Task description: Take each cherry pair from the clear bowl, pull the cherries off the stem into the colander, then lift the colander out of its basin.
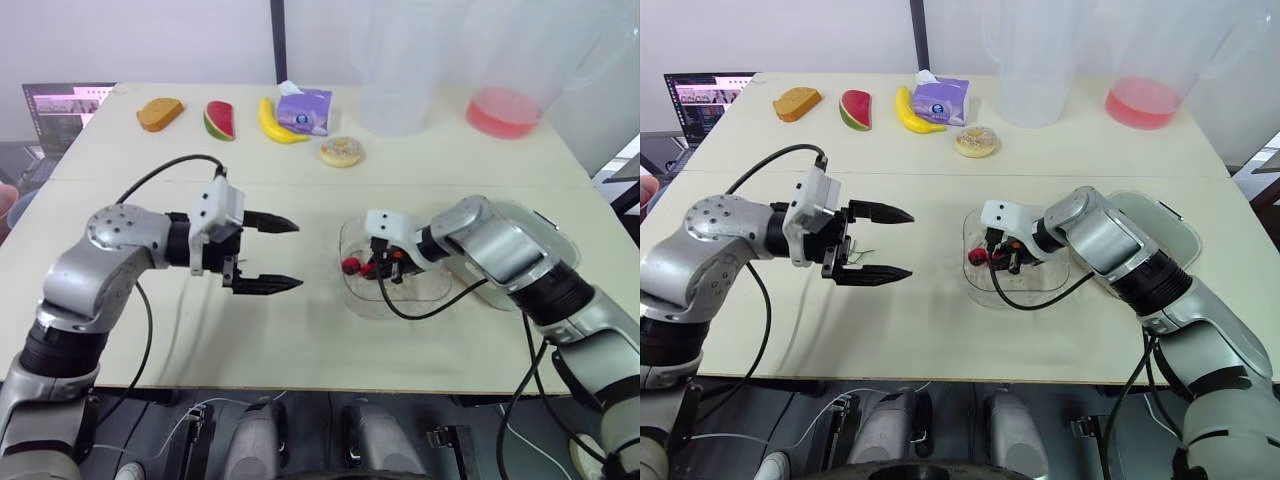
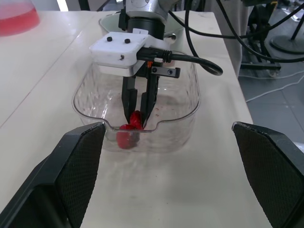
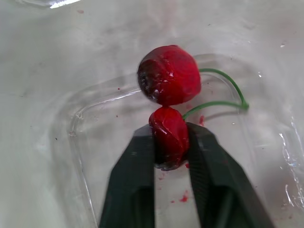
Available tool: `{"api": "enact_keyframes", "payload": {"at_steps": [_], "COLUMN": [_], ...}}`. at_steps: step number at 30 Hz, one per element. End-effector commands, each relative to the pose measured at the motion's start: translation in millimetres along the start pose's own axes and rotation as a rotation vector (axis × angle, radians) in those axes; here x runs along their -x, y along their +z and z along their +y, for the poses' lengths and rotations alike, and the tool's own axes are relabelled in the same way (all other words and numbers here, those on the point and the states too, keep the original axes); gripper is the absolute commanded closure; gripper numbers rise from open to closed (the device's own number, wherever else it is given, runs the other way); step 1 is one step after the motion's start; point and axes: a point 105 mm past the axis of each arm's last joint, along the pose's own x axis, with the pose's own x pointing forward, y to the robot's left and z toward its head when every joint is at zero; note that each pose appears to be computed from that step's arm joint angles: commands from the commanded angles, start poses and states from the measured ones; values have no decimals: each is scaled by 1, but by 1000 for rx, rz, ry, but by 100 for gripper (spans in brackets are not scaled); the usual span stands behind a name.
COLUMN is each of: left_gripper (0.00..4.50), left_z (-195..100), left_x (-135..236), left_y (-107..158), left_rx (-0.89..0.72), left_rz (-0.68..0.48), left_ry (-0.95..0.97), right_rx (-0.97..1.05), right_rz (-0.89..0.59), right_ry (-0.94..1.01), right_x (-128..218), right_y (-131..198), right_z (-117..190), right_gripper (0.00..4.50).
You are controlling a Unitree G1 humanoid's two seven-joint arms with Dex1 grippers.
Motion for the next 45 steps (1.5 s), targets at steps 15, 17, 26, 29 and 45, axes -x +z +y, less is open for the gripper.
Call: {"api": "enact_keyframes", "payload": {"at_steps": [15, 17, 26, 29, 45], "left_gripper": [0, 0, 0, 0, 0], "left_z": [14, 19, 46, 46, 45], "left_x": [1, 1, -14, -19, -45], "left_y": [28, 34, 52, 47, 29], "left_rx": [1, 24, 241, 296, 500], "left_rz": [-94, -124, -217, -199, -177], "left_ry": [47, 59, 83, 59, -52], "right_rx": [219, 320, 892, 966, 1062], "right_rz": [-203, -243, -301, -299, -254], "right_ry": [-258, -305, -450, -485, -480], "right_x": [97, 101, 92, 89, 83], "right_y": [53, 65, 87, 88, 78], "right_z": [7, 13, 50, 51, 52], "right_gripper": [433, 433, 433, 433, 433]}}
